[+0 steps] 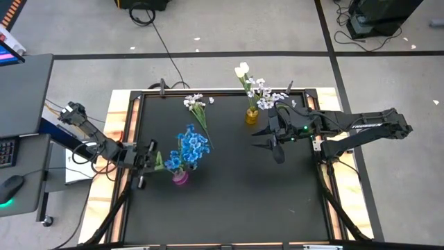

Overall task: Sort flowers into vase by color
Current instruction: Put the black tulip into the violet vase

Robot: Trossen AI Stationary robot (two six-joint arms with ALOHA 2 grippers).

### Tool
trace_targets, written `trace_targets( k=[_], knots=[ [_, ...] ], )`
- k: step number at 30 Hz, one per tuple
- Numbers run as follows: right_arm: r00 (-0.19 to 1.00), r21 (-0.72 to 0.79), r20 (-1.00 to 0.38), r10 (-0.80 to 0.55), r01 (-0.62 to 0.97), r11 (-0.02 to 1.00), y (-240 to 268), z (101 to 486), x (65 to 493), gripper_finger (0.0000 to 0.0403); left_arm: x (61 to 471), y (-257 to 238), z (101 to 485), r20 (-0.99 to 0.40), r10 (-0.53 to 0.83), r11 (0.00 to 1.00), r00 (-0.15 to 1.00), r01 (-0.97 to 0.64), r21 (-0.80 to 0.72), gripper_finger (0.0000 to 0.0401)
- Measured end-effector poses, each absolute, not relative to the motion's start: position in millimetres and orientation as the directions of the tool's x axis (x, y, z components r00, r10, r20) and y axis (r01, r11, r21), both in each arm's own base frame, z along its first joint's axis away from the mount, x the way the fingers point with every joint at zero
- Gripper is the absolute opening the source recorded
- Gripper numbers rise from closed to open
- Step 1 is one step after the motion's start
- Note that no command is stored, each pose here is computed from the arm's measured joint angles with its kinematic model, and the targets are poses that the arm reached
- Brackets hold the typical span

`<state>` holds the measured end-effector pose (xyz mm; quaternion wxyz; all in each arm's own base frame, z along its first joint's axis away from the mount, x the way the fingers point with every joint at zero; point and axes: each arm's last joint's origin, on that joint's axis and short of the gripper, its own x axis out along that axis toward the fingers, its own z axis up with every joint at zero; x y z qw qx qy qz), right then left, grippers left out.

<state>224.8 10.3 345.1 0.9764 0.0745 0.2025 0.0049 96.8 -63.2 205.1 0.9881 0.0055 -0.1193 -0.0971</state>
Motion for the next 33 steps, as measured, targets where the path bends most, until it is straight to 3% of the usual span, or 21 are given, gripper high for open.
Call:
trace_targets(
  k=[10, 19, 33],
  knots=[
    [0.918, 0.148, -0.395, 0.039, 0.021, 0.989, 10.3, 345.1, 224.8, 0.019, 100.5, -64.0, 198.6, 0.164, -0.065, 0.998, 0.984, 0.066, -0.004, 0.0162],
    [0.918, 0.148, -0.395, 0.039, 0.021, 0.989, 10.3, 345.1, 224.8, 0.019, 100.6, -64.2, 197.4, 0.154, -0.068, 0.998, 0.986, 0.069, 0.0, 0.0141],
    [0.918, 0.148, -0.395, 0.039, 0.021, 0.989, 10.3, 345.1, 224.8, 0.019, 96.8, -67.3, 199.0, 0.167, -0.109, 0.991, 0.98, 0.12, -0.056, 0.014]
  ],
)
